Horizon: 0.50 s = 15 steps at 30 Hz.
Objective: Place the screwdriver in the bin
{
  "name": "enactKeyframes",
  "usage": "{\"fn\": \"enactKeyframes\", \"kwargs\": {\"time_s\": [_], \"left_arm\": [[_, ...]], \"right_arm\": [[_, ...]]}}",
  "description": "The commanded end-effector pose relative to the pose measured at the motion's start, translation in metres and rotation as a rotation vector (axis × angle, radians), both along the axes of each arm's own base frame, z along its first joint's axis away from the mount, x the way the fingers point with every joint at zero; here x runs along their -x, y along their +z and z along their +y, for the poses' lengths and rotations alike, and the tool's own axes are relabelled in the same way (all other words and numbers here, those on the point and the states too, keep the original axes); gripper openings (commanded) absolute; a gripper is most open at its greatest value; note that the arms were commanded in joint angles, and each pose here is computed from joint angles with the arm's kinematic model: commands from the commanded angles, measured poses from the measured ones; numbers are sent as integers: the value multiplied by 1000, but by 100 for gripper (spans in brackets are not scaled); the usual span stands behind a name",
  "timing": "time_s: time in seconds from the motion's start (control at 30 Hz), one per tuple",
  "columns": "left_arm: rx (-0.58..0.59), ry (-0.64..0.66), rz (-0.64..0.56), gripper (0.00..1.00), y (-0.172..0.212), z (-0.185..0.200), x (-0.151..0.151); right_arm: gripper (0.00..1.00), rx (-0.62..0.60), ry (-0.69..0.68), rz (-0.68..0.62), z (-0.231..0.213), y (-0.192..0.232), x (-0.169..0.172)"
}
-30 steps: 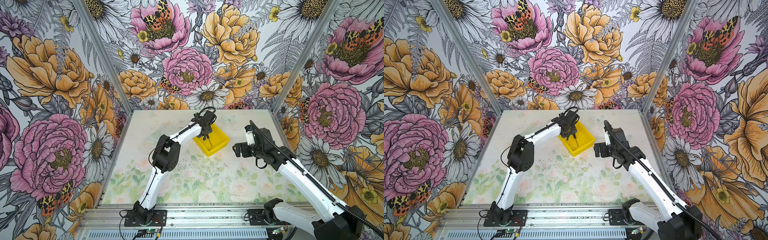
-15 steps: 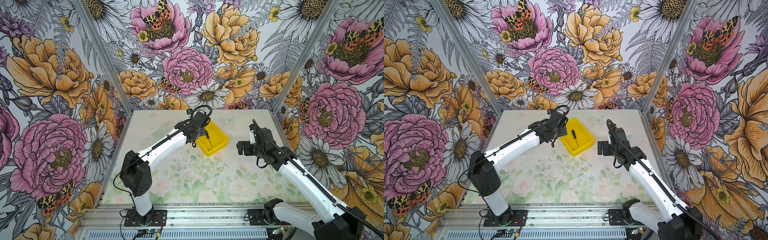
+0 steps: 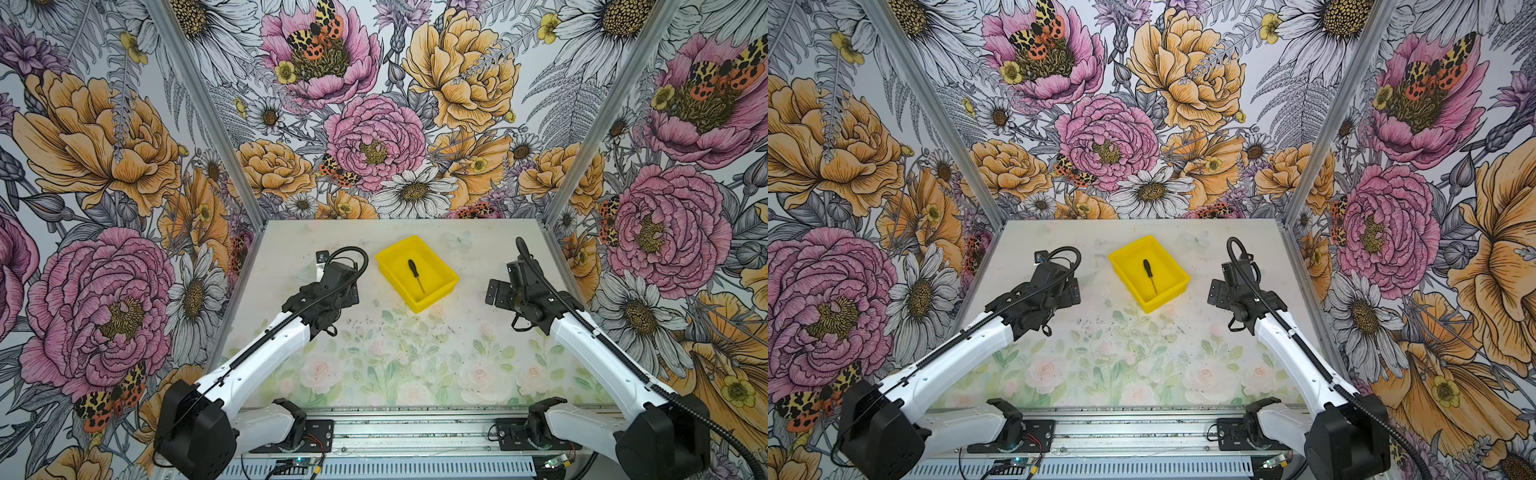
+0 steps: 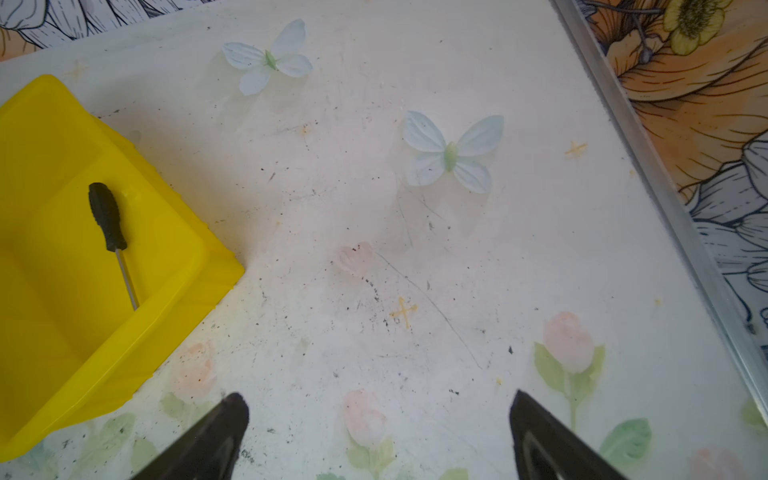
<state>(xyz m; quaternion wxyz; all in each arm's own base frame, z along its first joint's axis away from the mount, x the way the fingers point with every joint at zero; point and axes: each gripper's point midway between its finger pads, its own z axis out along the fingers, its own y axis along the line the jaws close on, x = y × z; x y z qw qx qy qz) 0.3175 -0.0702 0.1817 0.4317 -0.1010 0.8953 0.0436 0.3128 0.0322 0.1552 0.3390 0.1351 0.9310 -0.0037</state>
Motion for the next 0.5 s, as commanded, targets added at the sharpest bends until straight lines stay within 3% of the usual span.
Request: {"fn": "enactKeyframes", "kwargs": {"time_s": [0.0, 0.1, 0.23, 0.47], "left_arm": [[20, -31, -135, 99, 12, 11, -3], [1, 55, -190, 99, 10, 40, 10], [-13, 158, -272, 99, 3, 75, 24], [-5, 72, -354, 99, -2, 95, 14]], "right_arm": [[99, -47, -21, -119, -3, 12, -19], [100, -24, 13, -238, -4, 23, -29], [99, 89, -35, -302, -26, 21, -32], [100, 213, -59, -236, -57, -18, -40]]}}
